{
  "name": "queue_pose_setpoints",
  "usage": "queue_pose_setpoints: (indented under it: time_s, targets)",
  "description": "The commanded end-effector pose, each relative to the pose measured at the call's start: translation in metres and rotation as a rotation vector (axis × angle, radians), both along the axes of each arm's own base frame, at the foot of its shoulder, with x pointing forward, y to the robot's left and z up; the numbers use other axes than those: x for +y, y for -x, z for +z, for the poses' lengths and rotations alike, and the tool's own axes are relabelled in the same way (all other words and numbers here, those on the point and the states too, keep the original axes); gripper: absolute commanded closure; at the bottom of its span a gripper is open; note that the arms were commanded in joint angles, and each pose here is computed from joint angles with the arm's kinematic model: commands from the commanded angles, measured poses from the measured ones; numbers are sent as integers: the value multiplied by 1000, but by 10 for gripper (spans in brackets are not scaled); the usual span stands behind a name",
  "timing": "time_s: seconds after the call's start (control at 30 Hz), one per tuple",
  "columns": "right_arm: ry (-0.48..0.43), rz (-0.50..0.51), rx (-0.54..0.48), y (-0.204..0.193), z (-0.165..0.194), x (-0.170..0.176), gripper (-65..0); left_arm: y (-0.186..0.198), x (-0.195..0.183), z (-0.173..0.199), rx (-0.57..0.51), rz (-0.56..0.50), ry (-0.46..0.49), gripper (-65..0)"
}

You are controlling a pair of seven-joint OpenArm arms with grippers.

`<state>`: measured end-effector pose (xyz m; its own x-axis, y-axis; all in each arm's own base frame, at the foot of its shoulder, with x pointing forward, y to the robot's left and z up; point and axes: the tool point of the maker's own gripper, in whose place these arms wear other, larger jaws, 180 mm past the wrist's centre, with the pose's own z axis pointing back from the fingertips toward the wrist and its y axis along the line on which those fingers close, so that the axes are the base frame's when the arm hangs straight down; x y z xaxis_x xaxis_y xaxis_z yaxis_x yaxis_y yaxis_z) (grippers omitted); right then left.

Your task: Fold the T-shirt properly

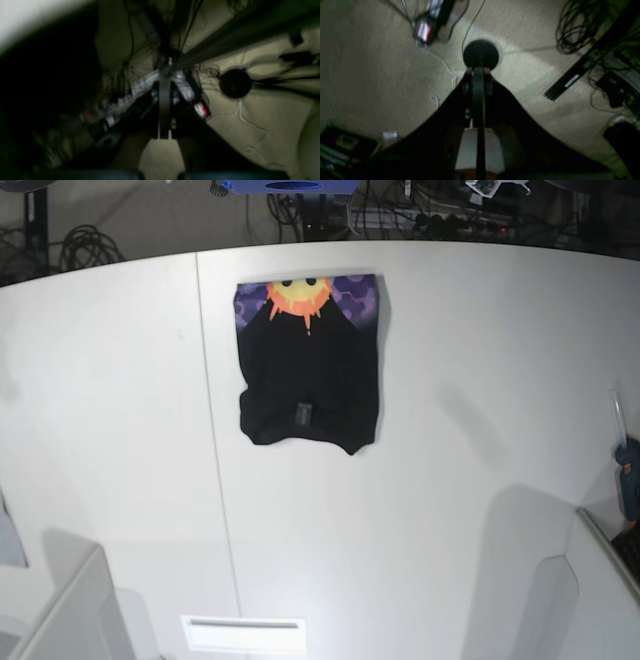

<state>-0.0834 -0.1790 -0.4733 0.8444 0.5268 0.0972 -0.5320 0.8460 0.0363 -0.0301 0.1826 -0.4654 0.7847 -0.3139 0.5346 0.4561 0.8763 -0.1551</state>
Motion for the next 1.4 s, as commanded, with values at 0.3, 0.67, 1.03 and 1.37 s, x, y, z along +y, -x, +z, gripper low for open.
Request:
queue_pose_setpoints:
  time_s: [0.3, 0.67, 1.03, 1.37]
  targets:
    - [-7, 165, 164, 30, -35, 5, 0, 32, -11, -37, 111, 139, 29, 0]
    - [-21, 336, 351, 66, -81, 29, 0, 79, 19, -104, 306, 295, -90, 0]
    - [-26, 200, 499, 95, -131, 50, 0, 86, 20, -159, 516, 212, -116, 0]
    - [-125, -485, 307, 50, -170, 56, 0, 80, 12, -172, 611, 54, -139, 0]
